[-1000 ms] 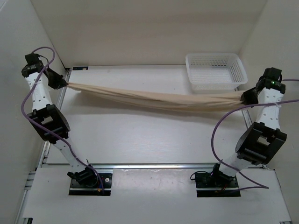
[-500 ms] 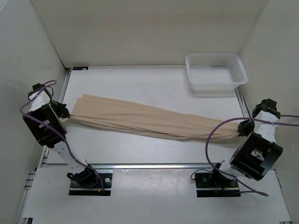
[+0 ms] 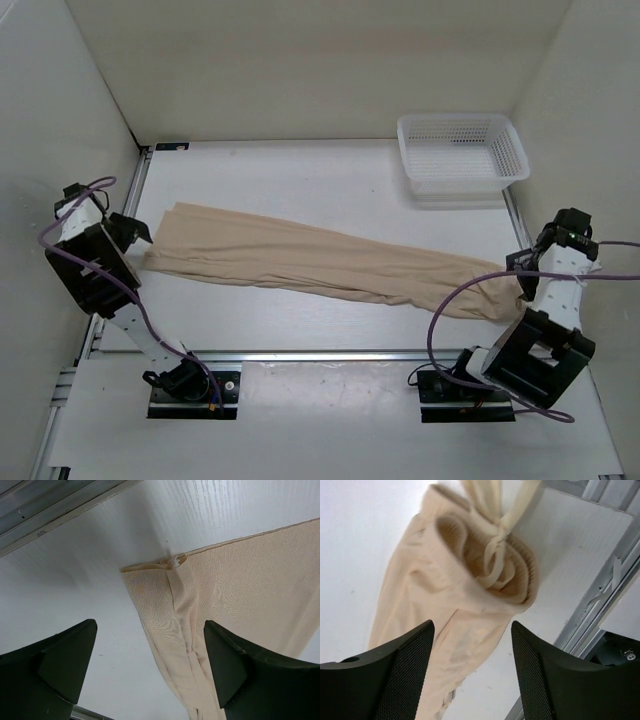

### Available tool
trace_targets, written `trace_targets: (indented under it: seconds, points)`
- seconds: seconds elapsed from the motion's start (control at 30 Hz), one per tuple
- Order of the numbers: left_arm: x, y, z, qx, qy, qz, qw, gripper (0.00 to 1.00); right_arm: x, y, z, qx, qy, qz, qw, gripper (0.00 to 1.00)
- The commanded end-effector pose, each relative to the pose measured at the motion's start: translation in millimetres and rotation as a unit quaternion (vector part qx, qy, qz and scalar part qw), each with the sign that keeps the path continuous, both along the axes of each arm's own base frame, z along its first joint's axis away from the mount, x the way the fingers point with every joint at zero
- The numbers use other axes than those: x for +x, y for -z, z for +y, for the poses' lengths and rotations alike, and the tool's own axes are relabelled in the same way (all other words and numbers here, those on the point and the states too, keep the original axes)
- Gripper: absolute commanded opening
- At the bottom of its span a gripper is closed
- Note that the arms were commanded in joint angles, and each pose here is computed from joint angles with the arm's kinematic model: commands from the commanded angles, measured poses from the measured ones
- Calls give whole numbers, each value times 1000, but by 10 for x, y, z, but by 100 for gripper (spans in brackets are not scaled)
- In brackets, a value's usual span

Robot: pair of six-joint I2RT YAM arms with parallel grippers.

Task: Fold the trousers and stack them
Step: Fold the trousers

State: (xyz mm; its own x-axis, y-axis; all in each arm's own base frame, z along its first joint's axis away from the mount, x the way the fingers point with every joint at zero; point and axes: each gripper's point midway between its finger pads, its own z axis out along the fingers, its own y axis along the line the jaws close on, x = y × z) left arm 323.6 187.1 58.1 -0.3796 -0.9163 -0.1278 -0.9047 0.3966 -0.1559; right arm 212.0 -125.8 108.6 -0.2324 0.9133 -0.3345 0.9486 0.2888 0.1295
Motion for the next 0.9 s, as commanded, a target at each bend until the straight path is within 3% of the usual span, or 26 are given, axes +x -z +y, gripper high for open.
trace_targets:
  seconds: [0.0, 0.13, 0.2, 0.33, 0.47, 0.67, 0.87]
  points:
    - [-10, -44, 17, 18, 17, -1, 1000, 100, 164, -468, 55, -39, -27, -56, 997, 68]
    - [75, 137, -215, 9, 66, 26, 997, 90, 304, -852, 308, -62, -98, -95, 989, 68]
    - [169, 124, -251, 44, 86, 39, 995, 82, 299, -909, 441, -68, -132, -102, 984, 68]
    - [381, -215, -170, 150, 121, 66, 979, 81, 289, -974, 604, -66, -172, -115, 976, 70]
    - [484, -311, -31, 179, 123, 92, 972, 82, 219, -903, 703, -60, -201, -93, 973, 70]
    - [637, -35, -107, 135, 148, 98, 975, 92, 110, -831, 707, -57, -208, -68, 974, 70]
    - [575, 272, -252, 98, 158, 100, 977, 95, 158, -873, 676, -60, -206, -63, 975, 70]
